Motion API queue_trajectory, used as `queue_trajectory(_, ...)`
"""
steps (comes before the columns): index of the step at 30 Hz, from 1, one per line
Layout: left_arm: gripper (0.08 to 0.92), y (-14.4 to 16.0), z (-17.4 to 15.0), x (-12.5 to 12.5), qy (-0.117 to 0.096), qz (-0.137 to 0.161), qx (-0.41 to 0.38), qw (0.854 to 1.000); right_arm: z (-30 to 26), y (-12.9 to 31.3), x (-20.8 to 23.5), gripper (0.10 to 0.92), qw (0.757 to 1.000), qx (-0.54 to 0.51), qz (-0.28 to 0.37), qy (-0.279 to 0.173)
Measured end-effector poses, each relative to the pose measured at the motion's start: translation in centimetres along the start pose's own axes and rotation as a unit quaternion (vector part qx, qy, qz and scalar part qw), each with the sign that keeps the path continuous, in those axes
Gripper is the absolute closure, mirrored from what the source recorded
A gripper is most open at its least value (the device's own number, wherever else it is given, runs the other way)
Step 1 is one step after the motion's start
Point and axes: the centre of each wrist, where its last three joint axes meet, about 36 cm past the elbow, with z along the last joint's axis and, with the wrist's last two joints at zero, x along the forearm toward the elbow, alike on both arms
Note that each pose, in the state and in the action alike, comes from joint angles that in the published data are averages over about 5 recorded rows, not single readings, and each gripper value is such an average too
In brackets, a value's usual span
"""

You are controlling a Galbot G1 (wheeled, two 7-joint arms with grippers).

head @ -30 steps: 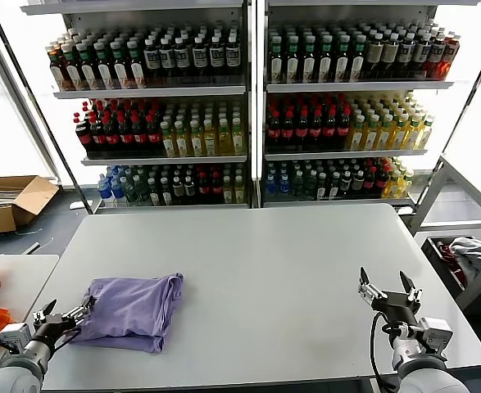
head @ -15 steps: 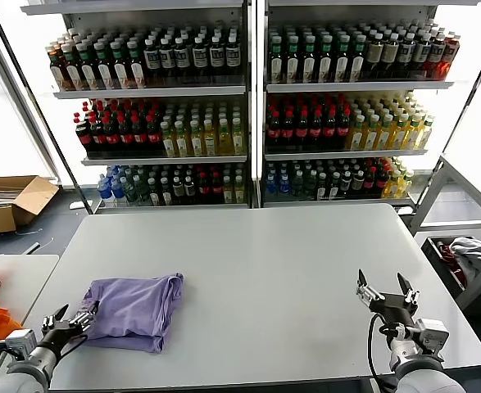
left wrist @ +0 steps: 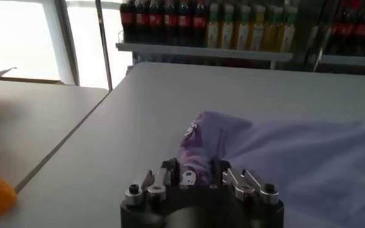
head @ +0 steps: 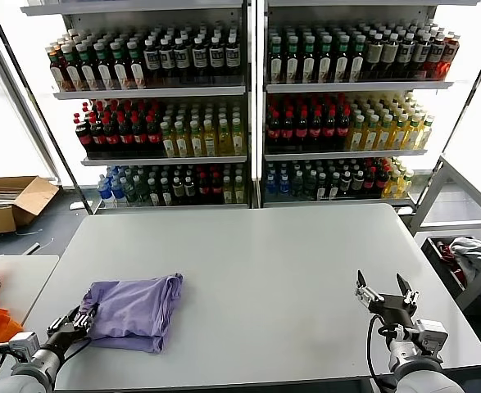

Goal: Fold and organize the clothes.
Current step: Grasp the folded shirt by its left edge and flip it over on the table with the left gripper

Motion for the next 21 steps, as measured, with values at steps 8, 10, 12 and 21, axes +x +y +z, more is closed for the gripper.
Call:
queue_trajectory(8,0.819,-0.1,-0.1,0.0,-0.007,-0.002,0.004,1.0,-0.2,0.0,0.0,0.2,1.0,0.002,0.0,-0.003)
queue_trajectory(10,0.871,0.0,-0.3,0.0,-0.011,-0.007,0.004,1.0,-0.3,0.0,0.0,0.2,1.0,0.002,0.0,-0.005)
queue_trajectory(12,0.897,0.2,-0.5,0.0,-0.017,-0.013,0.004,1.0,-0.3,0.0,0.0,0.2,1.0,0.002,0.0,-0.005)
queue_trajectory(21,0.902,3.1,-3.4,0.3,-0.064,-0.07,-0.017,0.995,-0.5,0.0,-0.2,0.2,1.0,0.003,-0.001,-0.009)
